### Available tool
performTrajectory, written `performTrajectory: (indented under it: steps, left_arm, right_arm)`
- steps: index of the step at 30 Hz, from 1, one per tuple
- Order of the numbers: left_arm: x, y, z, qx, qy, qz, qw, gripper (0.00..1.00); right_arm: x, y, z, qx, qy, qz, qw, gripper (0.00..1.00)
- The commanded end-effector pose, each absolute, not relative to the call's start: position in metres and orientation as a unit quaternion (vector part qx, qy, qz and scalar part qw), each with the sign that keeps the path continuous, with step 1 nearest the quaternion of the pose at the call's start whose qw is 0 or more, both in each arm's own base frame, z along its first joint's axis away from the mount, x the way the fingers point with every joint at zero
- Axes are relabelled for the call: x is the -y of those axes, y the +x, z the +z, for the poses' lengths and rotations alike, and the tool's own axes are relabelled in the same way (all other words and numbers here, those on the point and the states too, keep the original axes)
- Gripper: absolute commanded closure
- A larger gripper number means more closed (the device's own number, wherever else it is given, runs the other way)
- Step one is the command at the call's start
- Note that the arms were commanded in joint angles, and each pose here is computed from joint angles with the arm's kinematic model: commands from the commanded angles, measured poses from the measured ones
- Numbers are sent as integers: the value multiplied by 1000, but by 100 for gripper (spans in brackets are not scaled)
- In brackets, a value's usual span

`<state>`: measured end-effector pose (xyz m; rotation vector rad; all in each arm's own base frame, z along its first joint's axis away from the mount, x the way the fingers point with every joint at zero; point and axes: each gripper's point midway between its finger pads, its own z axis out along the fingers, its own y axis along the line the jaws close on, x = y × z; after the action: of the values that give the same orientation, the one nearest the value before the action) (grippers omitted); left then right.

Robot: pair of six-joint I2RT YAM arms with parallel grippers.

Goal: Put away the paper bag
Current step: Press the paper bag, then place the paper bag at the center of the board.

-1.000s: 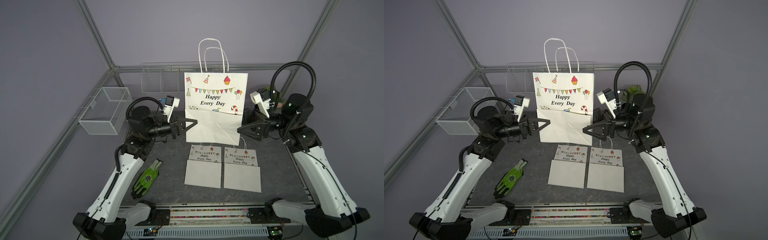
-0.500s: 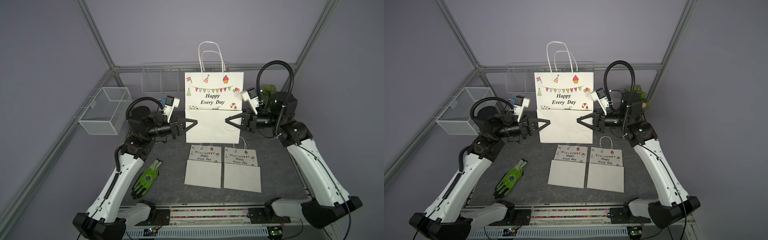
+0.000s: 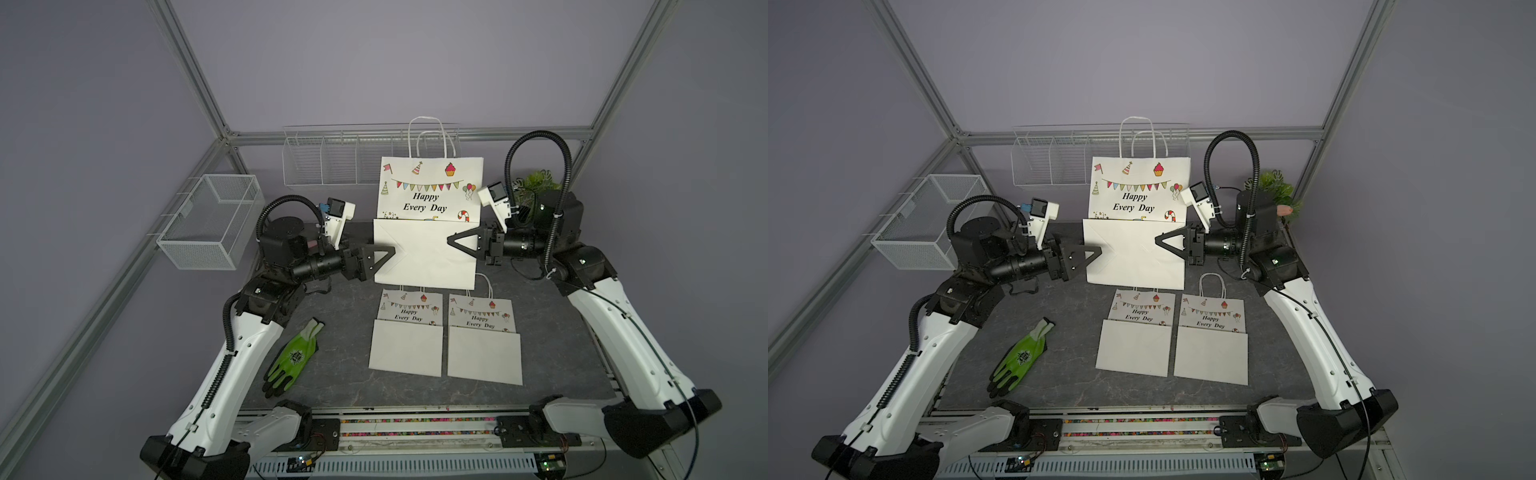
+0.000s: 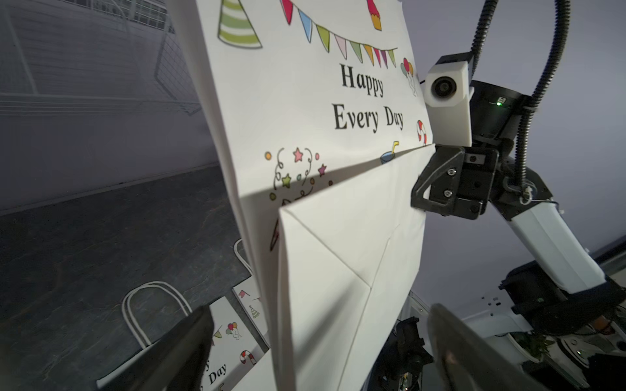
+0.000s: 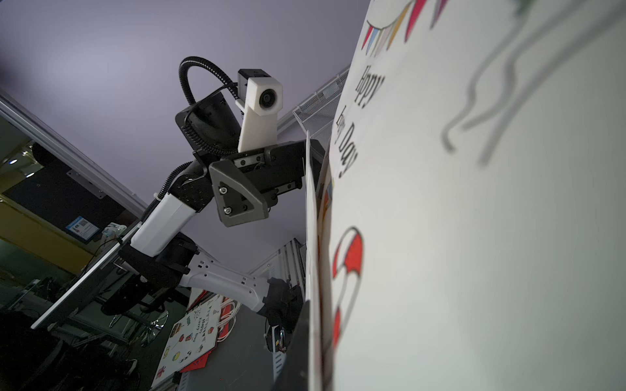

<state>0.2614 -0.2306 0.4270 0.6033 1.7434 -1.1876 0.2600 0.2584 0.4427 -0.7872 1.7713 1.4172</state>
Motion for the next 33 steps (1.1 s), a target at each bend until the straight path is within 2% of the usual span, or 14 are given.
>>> performTrajectory:
  steps: [1, 7, 12, 33]
  left_arm:
    - [200, 270, 442, -722, 206, -395, 529, 0]
    - [148, 269, 460, -721, 132, -284, 619, 0]
    - [119, 264, 465, -715, 84, -235, 653, 1]
    - [101, 244, 481, -680, 52, -242, 690, 3]
  right_arm:
    - [-258, 270, 422, -712, -286, 532, 358, 93]
    - [-263, 300, 367, -766, -231, 504, 326, 93]
    - [-282, 317, 326, -796, -199, 488, 297, 93]
    - [-448, 397, 178, -828, -117, 519, 174, 93]
